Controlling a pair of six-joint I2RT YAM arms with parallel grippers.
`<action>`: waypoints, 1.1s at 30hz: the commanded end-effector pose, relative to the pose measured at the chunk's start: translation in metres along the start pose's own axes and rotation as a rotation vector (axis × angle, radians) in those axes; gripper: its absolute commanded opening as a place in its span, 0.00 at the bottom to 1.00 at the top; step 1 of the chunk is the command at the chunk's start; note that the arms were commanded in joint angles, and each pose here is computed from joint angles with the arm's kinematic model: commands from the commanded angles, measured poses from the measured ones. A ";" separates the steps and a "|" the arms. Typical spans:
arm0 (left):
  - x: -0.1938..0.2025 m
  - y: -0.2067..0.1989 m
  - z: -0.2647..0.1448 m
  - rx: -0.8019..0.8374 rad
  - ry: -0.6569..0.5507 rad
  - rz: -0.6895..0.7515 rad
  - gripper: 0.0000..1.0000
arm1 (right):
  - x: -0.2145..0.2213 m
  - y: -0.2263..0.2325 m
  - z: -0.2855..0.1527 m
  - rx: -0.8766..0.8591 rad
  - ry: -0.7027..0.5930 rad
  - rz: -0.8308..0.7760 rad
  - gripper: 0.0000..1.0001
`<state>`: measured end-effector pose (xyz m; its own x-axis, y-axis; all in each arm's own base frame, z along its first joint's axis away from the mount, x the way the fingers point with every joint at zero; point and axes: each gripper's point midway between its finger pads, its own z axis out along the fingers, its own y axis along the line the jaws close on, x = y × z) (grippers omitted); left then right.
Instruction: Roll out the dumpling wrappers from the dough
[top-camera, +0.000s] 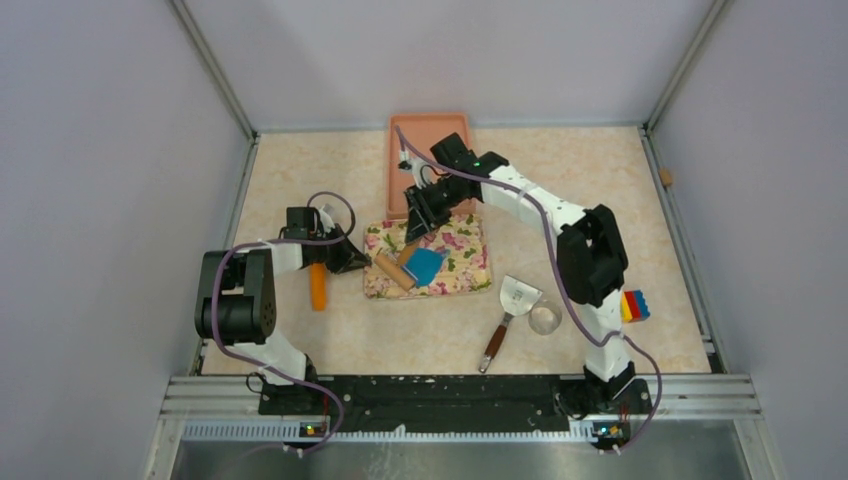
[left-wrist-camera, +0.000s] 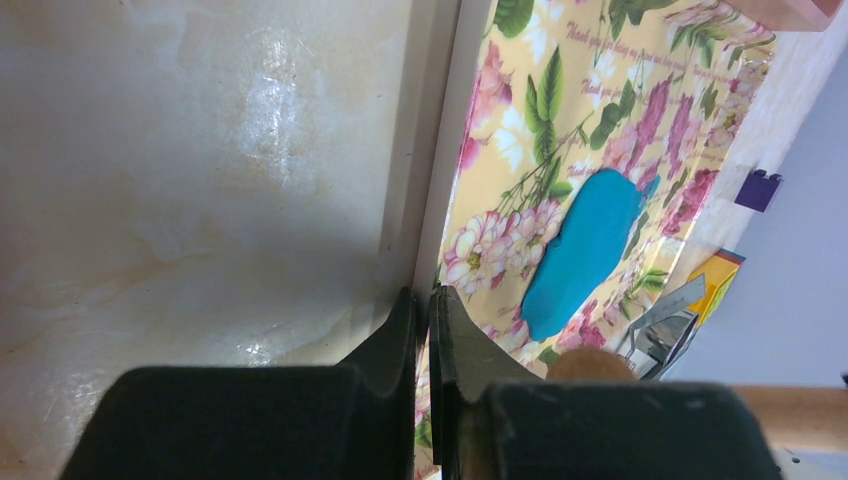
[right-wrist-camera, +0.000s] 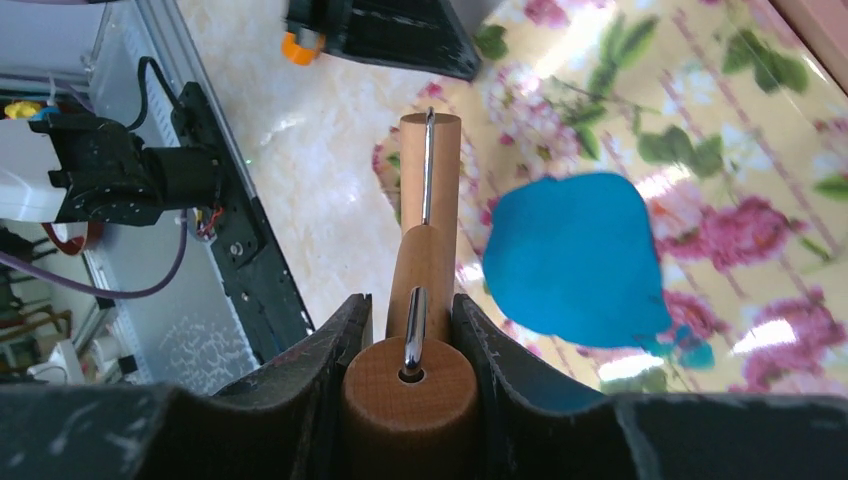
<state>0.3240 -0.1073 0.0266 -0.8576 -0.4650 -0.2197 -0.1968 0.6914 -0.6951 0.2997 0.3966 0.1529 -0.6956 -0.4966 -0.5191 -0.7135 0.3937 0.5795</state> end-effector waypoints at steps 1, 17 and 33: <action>-0.013 0.002 0.002 -0.029 -0.023 -0.016 0.00 | -0.005 -0.021 -0.031 0.035 -0.064 0.097 0.00; -0.011 0.002 -0.002 -0.032 -0.031 -0.004 0.00 | 0.101 -0.196 -0.060 0.647 0.215 0.220 0.00; -0.012 0.001 -0.001 -0.024 -0.036 -0.011 0.00 | 0.114 -0.234 -0.108 0.784 0.215 0.217 0.00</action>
<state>0.3240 -0.1069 0.0268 -0.8613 -0.4603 -0.2152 -0.1989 0.6951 -0.6909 0.3785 0.2709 0.0916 -0.8762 -0.2985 -0.3784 -0.4622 0.7432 0.4838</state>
